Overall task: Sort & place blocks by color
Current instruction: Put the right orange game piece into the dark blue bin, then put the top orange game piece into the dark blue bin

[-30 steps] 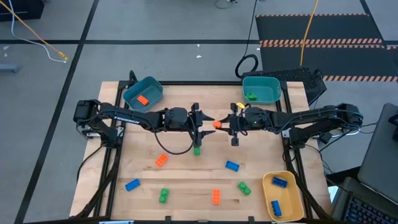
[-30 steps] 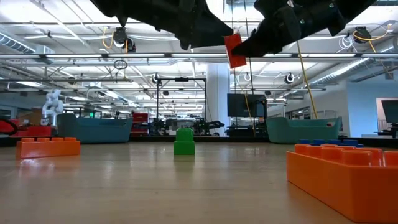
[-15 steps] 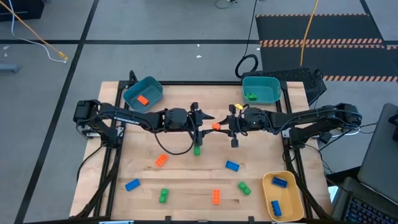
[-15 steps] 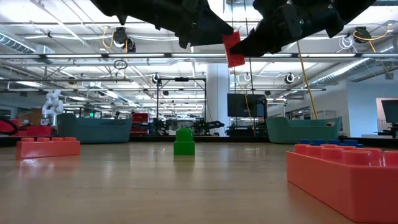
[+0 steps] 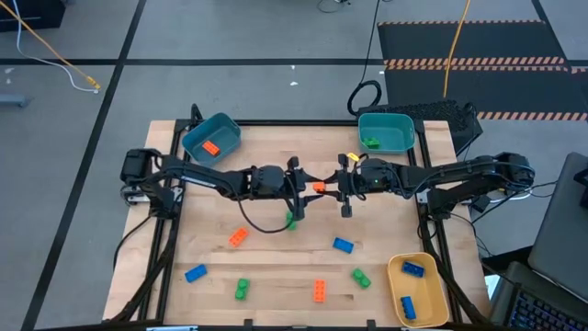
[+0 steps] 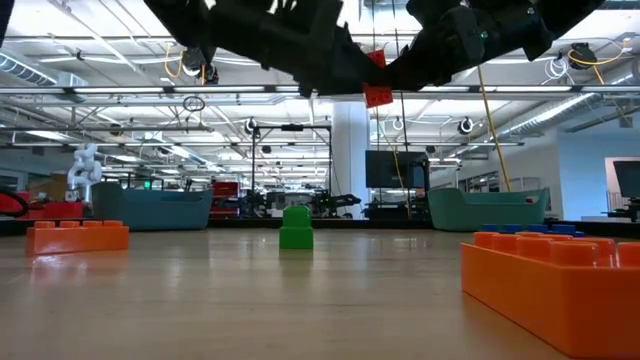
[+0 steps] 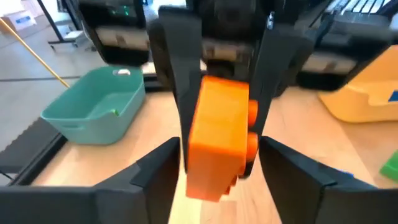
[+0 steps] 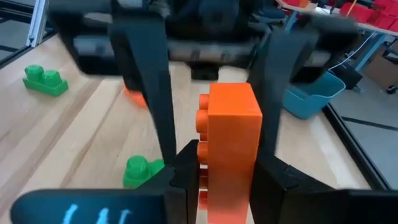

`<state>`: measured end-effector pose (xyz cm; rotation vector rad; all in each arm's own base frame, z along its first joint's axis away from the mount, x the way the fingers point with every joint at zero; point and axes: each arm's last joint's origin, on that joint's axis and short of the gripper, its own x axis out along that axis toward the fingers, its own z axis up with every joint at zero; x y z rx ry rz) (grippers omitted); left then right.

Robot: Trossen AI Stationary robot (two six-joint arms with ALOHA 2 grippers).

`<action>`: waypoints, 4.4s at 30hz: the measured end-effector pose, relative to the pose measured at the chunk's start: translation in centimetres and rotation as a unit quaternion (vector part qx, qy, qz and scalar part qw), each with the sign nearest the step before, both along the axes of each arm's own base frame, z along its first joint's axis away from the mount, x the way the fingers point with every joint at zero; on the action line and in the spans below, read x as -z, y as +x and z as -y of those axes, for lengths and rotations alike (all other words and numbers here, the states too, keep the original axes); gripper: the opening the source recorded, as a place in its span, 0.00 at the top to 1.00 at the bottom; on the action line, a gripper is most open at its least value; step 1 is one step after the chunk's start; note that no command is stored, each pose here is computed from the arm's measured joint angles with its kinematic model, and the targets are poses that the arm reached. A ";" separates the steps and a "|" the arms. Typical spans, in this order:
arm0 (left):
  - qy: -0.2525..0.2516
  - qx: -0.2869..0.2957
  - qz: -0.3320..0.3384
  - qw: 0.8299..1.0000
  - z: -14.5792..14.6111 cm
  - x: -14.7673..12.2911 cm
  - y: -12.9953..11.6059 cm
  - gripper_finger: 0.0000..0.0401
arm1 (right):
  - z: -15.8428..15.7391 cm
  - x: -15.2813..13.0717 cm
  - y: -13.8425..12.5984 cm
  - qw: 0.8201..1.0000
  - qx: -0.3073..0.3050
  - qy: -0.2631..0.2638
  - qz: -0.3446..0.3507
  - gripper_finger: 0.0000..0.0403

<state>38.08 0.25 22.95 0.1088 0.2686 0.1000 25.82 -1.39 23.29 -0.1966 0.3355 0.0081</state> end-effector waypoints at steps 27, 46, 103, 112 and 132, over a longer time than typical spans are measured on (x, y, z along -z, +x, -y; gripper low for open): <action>0.000 0.005 0.016 1.000 0.0 -1.3 -0.3 0.47 | 0.2 0.6 -0.2 1.000 0.007 0.006 -0.026 0.79; -0.006 0.010 0.003 1.000 -0.2 -0.7 -0.2 0.77 | 0.1 0.7 -0.2 1.000 -0.003 0.008 -0.024 0.79; -0.025 -0.560 -0.302 0.771 -13.9 -1.9 -15.5 0.75 | 1.3 2.1 -1.3 0.977 0.177 -0.090 -0.075 0.26; -0.043 -0.577 -0.338 0.742 -16.6 0.5 -18.1 0.68 | 1.3 2.1 -1.3 0.977 0.177 -0.089 -0.075 0.26; -0.099 -0.457 -0.307 0.829 -15.6 -2.0 -15.4 0.30 | 1.3 2.1 -1.3 0.978 0.186 -0.068 -0.068 0.26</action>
